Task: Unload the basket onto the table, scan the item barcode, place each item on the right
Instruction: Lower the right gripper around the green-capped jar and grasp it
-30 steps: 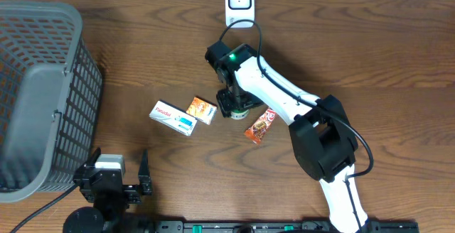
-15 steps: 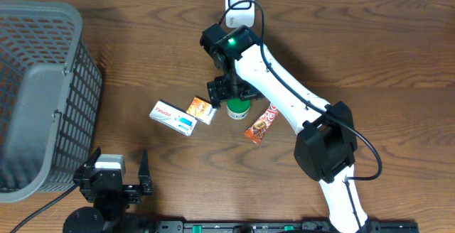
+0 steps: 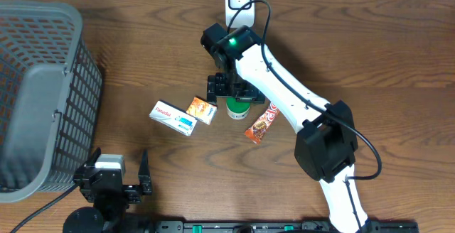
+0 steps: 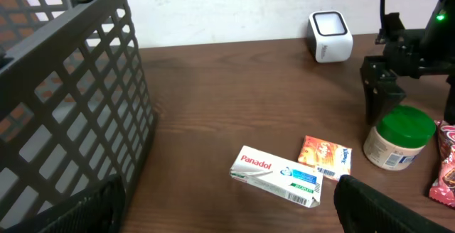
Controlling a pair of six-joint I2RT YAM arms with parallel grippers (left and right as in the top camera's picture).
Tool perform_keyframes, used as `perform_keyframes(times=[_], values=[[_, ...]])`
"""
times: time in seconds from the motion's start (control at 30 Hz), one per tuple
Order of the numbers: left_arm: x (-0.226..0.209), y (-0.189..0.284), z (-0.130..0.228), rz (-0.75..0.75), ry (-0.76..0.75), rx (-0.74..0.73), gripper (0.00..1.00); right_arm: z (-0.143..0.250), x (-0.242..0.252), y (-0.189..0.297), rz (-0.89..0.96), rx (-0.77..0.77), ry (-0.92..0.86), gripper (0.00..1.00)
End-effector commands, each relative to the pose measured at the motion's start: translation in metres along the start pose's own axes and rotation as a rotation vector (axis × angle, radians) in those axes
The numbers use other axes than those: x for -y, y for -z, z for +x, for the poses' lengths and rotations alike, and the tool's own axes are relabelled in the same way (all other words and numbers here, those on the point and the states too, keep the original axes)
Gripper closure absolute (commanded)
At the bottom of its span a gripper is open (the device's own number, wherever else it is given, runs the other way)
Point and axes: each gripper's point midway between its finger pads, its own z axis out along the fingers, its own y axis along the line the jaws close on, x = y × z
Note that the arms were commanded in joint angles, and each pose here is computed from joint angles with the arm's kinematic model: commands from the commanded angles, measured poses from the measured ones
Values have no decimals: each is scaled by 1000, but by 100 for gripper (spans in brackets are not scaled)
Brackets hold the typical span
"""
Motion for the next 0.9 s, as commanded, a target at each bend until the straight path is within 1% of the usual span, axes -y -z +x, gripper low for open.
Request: perform_keyframes(times=[0.0,0.13,0.37,0.67,0.87], values=[[1,1,0,5,4,5,7,0,6,-14,11,-15,-56,1],[1,1,0,5,4,5,7,-2,16,-30,19,-31,-85,1],[1,1,0,5,4,5,7,-16,33,-34,12,-37,-142,1],[1,1,0,5,4,5,7,-13,24,-39,-14,-53,-133,1],[1,1,0,5,4,5,7,-8,23,-56,4,-100,-194,1]])
